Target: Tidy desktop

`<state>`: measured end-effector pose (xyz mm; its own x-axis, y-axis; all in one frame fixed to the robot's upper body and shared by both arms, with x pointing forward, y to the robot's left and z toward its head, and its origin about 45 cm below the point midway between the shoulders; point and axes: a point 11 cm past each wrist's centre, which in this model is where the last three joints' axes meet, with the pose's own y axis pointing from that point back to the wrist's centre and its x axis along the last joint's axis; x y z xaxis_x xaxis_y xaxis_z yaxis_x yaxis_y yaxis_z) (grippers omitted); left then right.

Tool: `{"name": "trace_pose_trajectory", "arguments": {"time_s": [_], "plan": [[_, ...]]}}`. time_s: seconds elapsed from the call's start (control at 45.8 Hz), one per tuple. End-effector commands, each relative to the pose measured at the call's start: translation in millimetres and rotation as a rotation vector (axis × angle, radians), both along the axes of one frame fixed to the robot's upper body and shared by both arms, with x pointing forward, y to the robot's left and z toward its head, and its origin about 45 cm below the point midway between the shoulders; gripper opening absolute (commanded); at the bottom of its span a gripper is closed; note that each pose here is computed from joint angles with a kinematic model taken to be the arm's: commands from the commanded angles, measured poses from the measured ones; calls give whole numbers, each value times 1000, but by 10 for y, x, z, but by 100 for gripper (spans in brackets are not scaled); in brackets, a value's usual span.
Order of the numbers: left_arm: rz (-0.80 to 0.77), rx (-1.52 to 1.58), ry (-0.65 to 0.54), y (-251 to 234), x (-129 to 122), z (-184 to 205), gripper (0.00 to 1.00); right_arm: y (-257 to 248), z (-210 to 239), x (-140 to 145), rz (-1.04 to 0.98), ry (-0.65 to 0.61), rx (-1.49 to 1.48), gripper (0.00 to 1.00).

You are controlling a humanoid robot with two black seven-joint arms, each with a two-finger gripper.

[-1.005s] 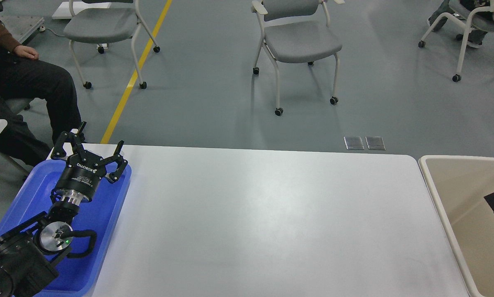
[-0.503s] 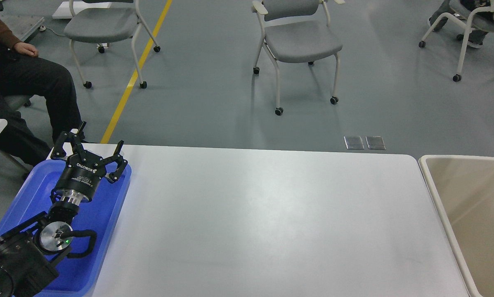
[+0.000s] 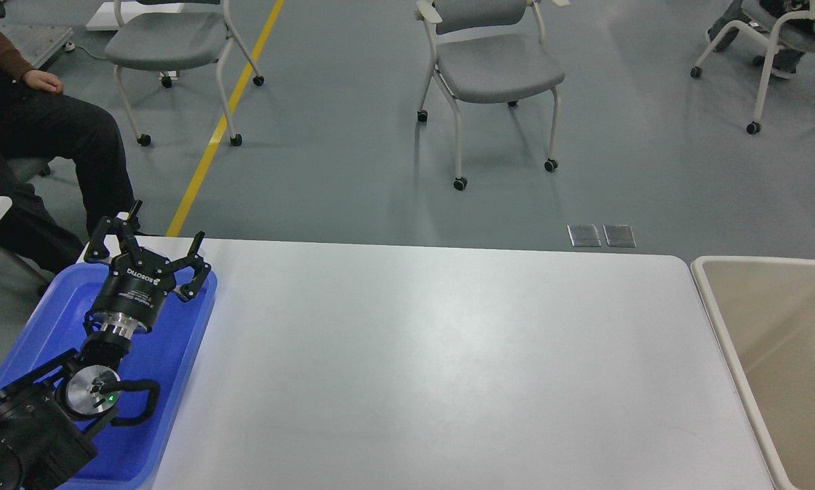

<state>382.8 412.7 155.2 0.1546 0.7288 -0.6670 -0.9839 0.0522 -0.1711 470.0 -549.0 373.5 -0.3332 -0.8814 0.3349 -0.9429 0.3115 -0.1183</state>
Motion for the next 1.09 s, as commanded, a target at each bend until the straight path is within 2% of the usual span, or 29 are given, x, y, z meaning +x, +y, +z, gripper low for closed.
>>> {"name": "trace_pose_trajectory", "arguments": {"time_s": [0.0,0.131,0.328,0.721,1.071], "plan": [[-1,0,0,-1,1,0,98,269,634,169,100,-198,126,100],[1,0,1,2,-5,-5,98,534,827,173,214,-265,185,100],[1,0,1,2,-5,-5,98,817,453,19,359,-215,241,100],[0,0,2,1,-5,-6,98,1161,-782,-312,401,-128,469,100],[1,0,1,2,-5,-5,98,1343,-1894,-820,339,-26,579,100]]}}
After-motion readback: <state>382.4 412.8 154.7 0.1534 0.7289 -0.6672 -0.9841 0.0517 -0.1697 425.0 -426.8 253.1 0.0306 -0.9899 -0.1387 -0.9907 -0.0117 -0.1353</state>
